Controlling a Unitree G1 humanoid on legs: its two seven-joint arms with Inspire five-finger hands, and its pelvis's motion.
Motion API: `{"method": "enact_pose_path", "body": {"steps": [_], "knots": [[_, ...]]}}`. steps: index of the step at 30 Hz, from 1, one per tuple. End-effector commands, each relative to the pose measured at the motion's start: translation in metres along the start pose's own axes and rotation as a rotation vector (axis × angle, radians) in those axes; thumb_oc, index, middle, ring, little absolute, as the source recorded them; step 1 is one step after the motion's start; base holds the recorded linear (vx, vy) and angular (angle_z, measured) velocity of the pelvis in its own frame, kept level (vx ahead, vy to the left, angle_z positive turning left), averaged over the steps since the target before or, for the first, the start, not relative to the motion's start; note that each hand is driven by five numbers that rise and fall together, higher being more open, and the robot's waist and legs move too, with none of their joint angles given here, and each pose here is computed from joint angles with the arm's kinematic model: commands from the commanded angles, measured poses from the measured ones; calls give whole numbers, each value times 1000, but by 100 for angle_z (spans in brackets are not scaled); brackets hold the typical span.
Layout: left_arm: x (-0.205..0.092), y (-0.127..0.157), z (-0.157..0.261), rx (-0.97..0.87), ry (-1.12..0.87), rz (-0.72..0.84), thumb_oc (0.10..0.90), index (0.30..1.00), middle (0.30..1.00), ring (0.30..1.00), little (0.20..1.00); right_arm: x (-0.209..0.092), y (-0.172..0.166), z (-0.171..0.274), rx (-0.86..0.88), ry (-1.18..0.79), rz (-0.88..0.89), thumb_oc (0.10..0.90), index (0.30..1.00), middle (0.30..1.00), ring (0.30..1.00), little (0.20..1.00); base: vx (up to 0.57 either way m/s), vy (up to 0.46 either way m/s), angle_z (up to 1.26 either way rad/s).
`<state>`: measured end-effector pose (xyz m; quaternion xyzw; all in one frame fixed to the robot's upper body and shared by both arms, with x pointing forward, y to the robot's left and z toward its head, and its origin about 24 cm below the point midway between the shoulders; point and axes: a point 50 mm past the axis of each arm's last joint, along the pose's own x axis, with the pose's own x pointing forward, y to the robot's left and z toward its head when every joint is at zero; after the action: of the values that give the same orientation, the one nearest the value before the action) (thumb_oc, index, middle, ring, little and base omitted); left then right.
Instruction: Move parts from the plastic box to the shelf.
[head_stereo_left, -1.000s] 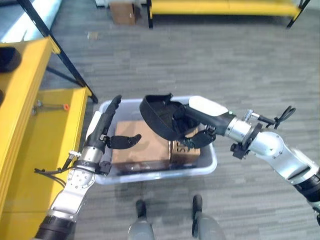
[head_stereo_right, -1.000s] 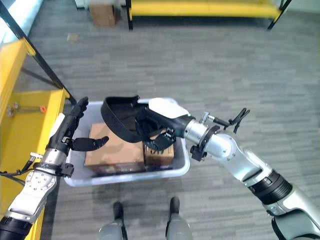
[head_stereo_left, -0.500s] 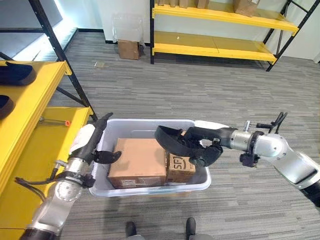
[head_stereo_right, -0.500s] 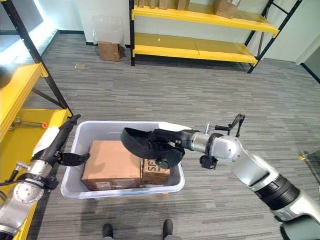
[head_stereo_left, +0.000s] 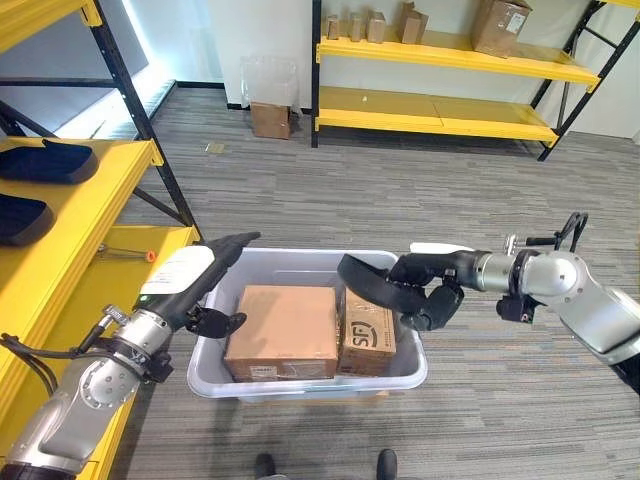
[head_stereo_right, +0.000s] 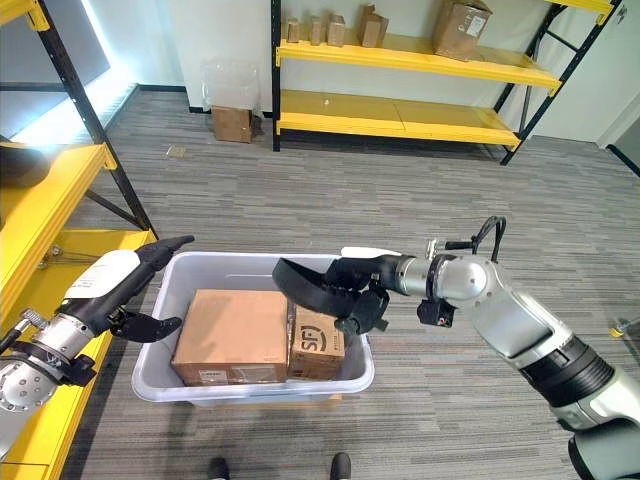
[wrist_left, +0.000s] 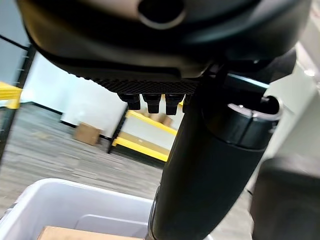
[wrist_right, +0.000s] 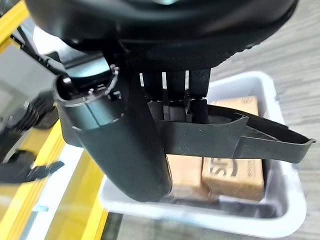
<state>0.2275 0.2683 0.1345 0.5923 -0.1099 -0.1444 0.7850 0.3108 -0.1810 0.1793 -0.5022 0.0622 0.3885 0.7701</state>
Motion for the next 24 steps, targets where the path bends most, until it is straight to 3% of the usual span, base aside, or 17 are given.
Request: {"method": "enact_pose_path", "body": {"steps": [1, 6, 11, 24], "knots": [[17, 39, 36, 138, -277, 47, 900, 1000, 1000, 1000, 1000, -7, -41, 34, -182, -91, -138, 400, 300, 300, 300, 300, 0, 0, 0], [35, 48, 62, 134, -426, 1, 900, 1000, 1000, 1000, 1000, 10, -30, 54, -253, -145, -60, 400, 300, 300, 300, 300, 4, 5, 0], [49, 40, 79, 97, -496, -92, 900, 1000, 1000, 1000, 1000, 26, -17, 70, -316, -169, -7, 400, 300, 300, 300, 300, 0, 0, 0], [83, 21, 94, 24, -495, -125, 900, 1000, 1000, 1000, 1000, 52, 11, 109, -383, -264, 101, 400, 300, 300, 300, 300, 0, 1, -2]]}}
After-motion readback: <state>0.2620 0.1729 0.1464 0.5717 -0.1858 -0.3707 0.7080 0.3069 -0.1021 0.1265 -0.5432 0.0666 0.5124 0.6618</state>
